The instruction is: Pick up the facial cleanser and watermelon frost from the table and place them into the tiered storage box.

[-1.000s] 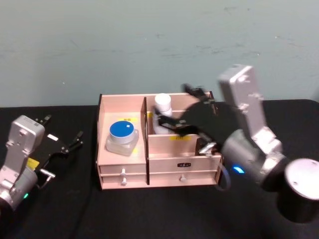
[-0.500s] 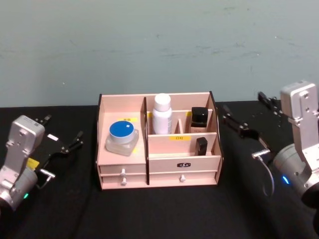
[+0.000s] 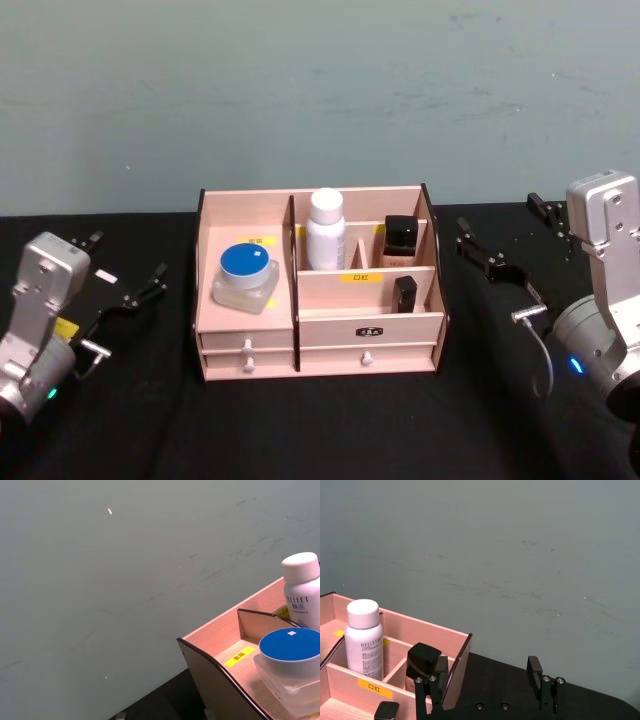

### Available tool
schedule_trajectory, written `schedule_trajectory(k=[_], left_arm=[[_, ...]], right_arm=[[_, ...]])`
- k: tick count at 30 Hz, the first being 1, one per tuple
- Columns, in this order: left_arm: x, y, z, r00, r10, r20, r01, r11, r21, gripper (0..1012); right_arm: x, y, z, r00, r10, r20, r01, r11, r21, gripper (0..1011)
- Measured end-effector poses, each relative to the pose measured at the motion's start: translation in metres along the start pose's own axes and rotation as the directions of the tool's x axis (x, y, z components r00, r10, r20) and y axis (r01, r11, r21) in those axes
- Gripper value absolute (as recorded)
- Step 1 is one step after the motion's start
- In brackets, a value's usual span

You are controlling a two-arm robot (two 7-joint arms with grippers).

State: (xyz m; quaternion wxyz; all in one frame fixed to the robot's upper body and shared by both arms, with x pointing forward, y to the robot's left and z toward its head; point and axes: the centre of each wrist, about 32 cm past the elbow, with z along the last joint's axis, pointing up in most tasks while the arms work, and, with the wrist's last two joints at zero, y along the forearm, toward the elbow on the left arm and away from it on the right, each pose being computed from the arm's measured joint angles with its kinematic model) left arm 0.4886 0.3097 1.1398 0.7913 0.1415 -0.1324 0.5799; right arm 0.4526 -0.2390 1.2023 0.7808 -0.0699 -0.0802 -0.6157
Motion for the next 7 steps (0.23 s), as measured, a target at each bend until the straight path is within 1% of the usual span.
schedule_trajectory(k=[7], left_arm=[[0.0,0.0,0.0,1.0,0.0,0.0,0.0,1.0,0.0,1010]], right_arm=[[-0.0001,-0.0001,0.0009,1.0,0.003,0.001,-0.003,1.0,0.003,1002]])
